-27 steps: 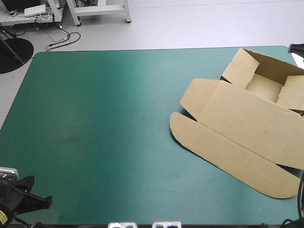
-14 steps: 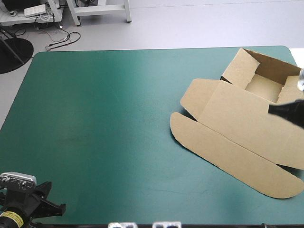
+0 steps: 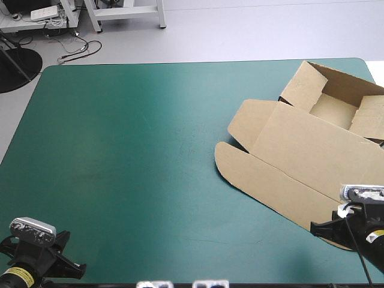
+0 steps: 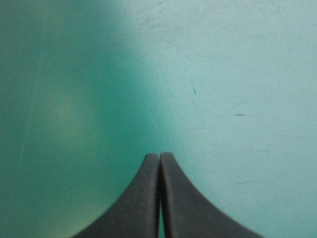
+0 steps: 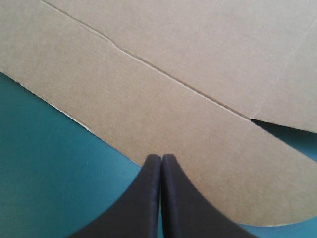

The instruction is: Fold the box

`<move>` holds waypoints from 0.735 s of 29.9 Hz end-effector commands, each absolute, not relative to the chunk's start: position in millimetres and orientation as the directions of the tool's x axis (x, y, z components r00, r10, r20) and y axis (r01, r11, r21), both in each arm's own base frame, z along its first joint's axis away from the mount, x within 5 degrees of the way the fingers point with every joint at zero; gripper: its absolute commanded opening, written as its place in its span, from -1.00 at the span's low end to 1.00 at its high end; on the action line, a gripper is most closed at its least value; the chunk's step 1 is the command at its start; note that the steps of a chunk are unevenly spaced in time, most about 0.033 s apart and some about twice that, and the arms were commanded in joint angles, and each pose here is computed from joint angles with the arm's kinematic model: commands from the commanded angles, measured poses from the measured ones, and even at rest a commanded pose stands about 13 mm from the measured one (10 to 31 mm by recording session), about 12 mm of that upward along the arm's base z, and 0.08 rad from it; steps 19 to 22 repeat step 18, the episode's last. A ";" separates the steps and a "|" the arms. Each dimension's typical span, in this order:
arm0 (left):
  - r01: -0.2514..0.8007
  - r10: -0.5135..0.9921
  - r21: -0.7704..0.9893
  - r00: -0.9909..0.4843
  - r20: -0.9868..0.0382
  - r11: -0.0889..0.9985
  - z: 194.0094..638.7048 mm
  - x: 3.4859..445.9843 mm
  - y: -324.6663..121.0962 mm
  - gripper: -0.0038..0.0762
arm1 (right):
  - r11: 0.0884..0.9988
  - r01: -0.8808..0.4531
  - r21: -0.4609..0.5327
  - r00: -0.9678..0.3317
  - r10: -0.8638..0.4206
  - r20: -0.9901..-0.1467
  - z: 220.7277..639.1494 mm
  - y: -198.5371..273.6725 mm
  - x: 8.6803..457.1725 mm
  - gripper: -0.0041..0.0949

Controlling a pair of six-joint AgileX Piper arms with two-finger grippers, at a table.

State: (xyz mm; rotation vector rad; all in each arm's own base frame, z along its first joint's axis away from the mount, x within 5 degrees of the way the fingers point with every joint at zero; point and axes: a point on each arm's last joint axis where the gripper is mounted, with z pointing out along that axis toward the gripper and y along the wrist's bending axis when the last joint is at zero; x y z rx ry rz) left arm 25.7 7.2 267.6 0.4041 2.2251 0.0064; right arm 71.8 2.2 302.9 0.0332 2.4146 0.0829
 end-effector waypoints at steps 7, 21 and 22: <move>0.291 0.288 0.150 -0.522 -0.803 0.945 278.8 29.6 5.5 -0.93 | 0.999 0.002 0.053 -0.664 0.041 -0.747 282.0 5.2 57.8 -0.95; 0.291 0.288 0.150 -0.522 -0.803 0.945 278.8 29.6 5.5 -0.93 | 0.996 0.014 0.092 -0.669 0.078 -0.739 281.7 6.9 57.4 -0.95; 0.291 0.288 0.150 -0.522 -0.803 0.945 278.8 29.6 5.5 -0.93 | 0.996 0.014 0.092 -0.669 0.078 -0.739 281.7 6.9 57.4 -0.95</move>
